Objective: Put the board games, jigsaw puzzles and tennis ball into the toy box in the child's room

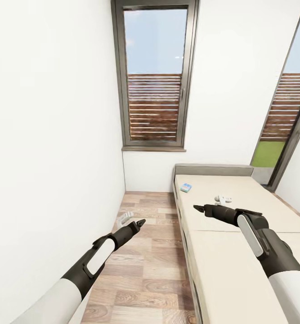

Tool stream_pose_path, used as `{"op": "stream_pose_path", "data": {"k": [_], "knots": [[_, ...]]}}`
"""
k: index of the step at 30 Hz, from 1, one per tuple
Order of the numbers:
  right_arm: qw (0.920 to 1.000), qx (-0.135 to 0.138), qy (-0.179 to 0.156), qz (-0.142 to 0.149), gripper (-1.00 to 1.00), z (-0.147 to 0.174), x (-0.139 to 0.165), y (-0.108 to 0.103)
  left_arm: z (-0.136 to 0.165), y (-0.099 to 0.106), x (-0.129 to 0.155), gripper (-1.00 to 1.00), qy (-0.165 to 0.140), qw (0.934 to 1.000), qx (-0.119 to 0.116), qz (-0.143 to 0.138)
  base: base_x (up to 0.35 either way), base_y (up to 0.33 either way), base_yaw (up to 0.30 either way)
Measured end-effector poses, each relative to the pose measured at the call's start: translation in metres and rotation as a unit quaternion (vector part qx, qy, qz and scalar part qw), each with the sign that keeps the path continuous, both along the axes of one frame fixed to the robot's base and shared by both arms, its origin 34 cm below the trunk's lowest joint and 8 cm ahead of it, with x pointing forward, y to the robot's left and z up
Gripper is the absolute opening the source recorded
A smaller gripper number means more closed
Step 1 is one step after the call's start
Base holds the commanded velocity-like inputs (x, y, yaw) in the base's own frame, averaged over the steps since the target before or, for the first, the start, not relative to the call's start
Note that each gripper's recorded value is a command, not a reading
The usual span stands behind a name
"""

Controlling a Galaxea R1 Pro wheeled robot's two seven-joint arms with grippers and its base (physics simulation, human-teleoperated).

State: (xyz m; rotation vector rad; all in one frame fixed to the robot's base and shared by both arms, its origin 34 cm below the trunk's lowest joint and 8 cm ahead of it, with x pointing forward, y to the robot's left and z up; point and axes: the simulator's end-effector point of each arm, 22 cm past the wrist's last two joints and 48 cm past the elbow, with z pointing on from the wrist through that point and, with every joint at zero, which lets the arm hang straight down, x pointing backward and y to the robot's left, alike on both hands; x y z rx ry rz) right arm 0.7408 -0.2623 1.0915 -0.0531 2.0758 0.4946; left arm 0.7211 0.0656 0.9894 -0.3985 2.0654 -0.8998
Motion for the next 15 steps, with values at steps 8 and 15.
{"op": "stream_pose_path", "data": {"k": [8,15], "knots": [[1.0,0.0,0.0,0.0,1.0,0.0004,0.0001,-0.0005,0.0,0.0001,0.0,1.0,0.0,1.0,0.0,0.0,0.0,0.005,0.0],[1.0,0.0,-0.001,0.0,1.0,0.0006,0.0001,-0.0006,0.0,0.0003,0.0001,1.0,0.0,1.0,0.0,0.0,0.0,0.002,-0.018]]}}
